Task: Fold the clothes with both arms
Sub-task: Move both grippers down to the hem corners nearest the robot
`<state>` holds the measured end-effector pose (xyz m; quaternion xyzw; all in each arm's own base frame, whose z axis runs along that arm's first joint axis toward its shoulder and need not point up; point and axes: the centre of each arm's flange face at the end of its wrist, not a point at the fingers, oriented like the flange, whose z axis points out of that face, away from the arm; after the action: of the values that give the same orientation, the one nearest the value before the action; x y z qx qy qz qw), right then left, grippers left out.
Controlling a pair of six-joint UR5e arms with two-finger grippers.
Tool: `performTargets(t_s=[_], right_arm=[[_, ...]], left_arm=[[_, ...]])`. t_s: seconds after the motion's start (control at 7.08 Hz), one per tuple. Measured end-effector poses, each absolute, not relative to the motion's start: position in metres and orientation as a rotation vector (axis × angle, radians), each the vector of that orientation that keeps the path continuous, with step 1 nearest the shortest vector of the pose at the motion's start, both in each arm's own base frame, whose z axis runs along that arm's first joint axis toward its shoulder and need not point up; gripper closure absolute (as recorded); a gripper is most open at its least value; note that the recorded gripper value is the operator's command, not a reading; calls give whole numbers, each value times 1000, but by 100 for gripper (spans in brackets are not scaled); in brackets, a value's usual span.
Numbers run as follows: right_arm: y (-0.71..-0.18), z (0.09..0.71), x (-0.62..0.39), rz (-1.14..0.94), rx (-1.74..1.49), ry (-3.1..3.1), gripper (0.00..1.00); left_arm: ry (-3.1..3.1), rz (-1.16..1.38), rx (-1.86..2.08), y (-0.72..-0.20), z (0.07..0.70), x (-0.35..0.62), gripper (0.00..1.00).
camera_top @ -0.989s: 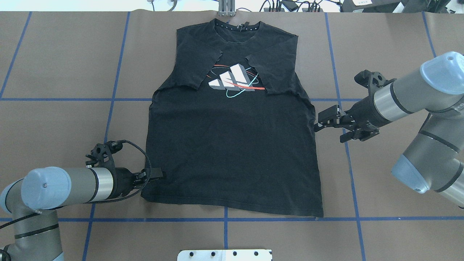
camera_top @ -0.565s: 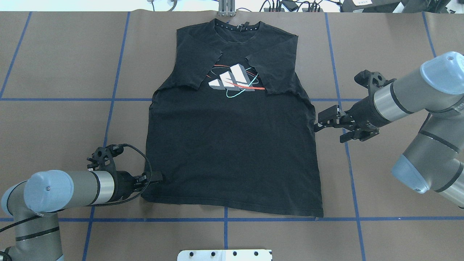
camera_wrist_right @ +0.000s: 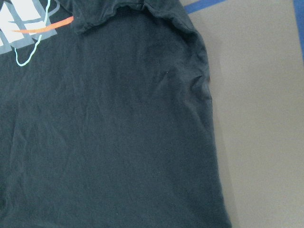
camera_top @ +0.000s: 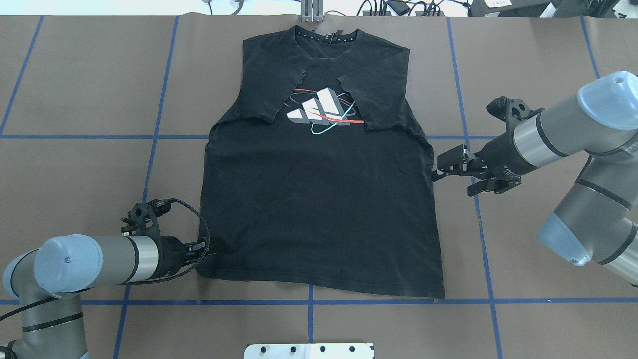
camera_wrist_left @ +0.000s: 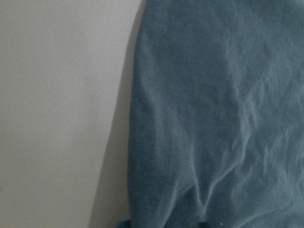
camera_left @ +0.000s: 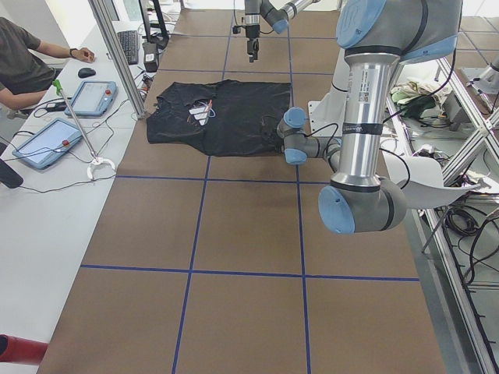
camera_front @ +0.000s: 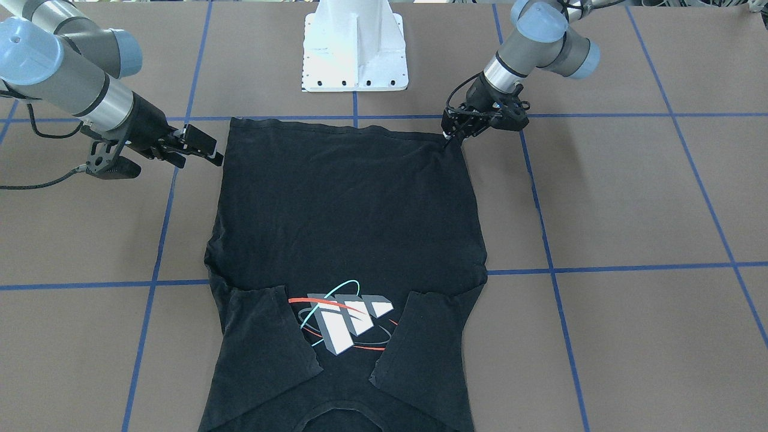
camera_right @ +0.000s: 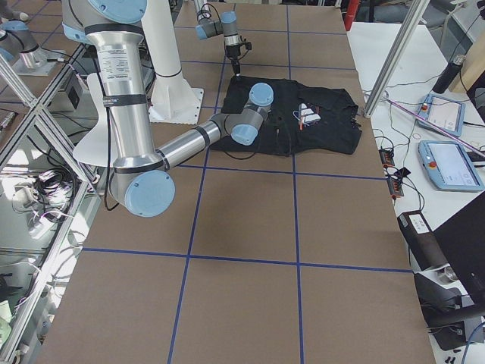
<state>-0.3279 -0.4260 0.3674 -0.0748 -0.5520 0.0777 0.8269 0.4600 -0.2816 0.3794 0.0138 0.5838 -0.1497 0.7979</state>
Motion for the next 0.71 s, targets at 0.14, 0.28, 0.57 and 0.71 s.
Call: performTargets(t_s=[0.14, 0.28, 0.57, 0.71], right_arm=[[-418, 367, -339, 152, -156, -1166, 0], [-406, 369, -357, 138, -140, -1149, 0], [-380, 378, -386, 109, -132, -1115, 0], [-372, 383, -393, 98, -139, -1103, 0]], left_arm=[[1267, -310, 18, -274, 373, 442, 100], [1283, -298, 6, -266, 366, 420, 100], [1297, -289, -2, -259, 358, 400, 100], [1298, -289, -3, -259, 358, 399, 100]])
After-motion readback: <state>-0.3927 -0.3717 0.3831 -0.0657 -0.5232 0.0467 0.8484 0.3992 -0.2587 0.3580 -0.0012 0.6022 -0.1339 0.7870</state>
